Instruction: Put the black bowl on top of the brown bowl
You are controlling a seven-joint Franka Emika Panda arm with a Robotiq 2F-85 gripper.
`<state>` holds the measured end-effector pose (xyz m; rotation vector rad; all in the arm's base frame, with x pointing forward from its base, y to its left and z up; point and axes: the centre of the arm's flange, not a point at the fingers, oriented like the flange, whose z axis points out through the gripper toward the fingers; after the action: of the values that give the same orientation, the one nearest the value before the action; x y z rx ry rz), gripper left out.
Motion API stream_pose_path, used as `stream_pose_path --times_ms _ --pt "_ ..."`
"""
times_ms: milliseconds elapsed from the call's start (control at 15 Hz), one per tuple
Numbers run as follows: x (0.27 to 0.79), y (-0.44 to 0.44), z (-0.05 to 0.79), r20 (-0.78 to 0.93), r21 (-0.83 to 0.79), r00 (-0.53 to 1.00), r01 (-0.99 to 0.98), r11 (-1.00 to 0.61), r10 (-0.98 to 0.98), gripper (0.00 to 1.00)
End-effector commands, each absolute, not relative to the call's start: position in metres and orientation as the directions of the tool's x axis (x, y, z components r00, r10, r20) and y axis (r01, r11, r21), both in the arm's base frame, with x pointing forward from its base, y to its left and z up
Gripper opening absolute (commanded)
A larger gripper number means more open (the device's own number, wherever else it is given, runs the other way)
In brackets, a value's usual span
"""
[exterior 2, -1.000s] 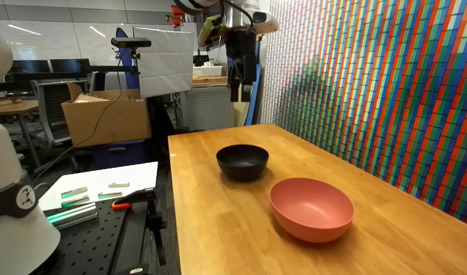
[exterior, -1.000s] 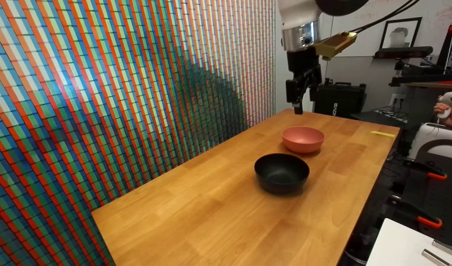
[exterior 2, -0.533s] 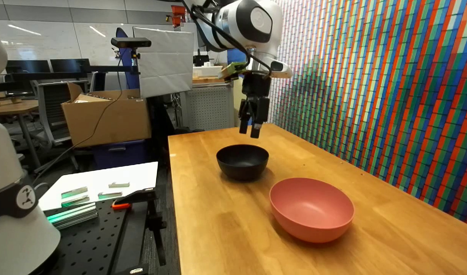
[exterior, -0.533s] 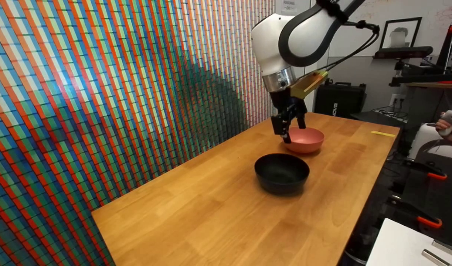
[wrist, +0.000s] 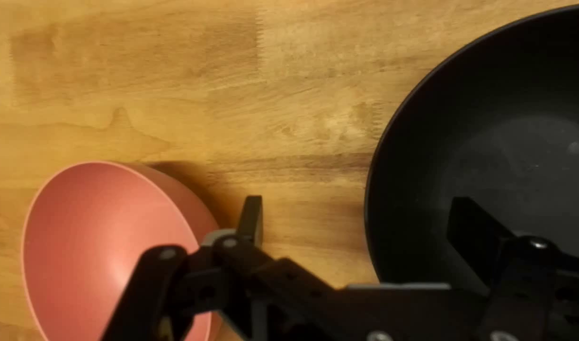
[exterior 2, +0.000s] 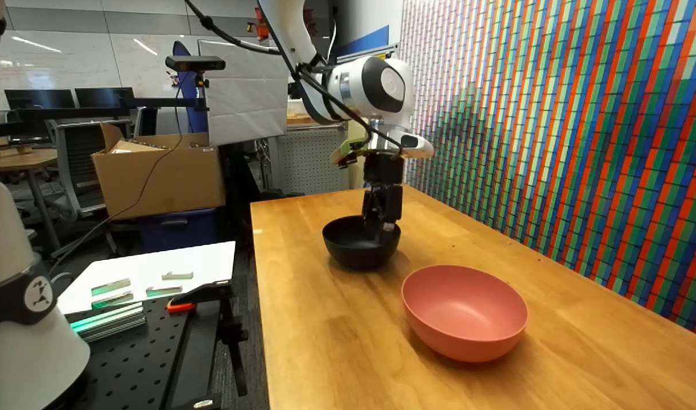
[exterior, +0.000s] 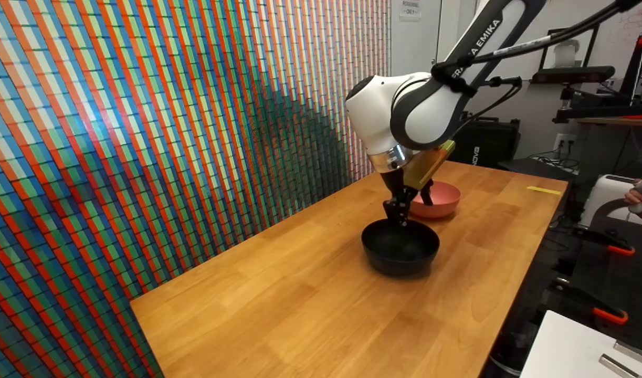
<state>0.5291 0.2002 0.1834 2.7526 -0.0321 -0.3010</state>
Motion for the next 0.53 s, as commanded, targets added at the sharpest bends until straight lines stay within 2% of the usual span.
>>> stream_pose_path --times_ms 0,67,133,267,467 --pt "0.539 0.206 0.155 -0.173 0.421 0.980 -0.019 -0.907 -0.100 1.00" --pt "0.538 0.205 0.150 -0.176 0.428 0.979 -0.023 -0.903 -0.108 0.94" --pt "0.538 0.205 0.145 -0.177 0.434 0.978 -0.024 -0.901 -0.111 0.73" --pt "0.539 0.202 0.139 -0.179 0.443 0.976 -0.029 -0.896 -0.121 0.70" --pt "0.541 0.200 0.138 -0.177 0.445 0.975 -0.040 -0.895 -0.131 0.45"
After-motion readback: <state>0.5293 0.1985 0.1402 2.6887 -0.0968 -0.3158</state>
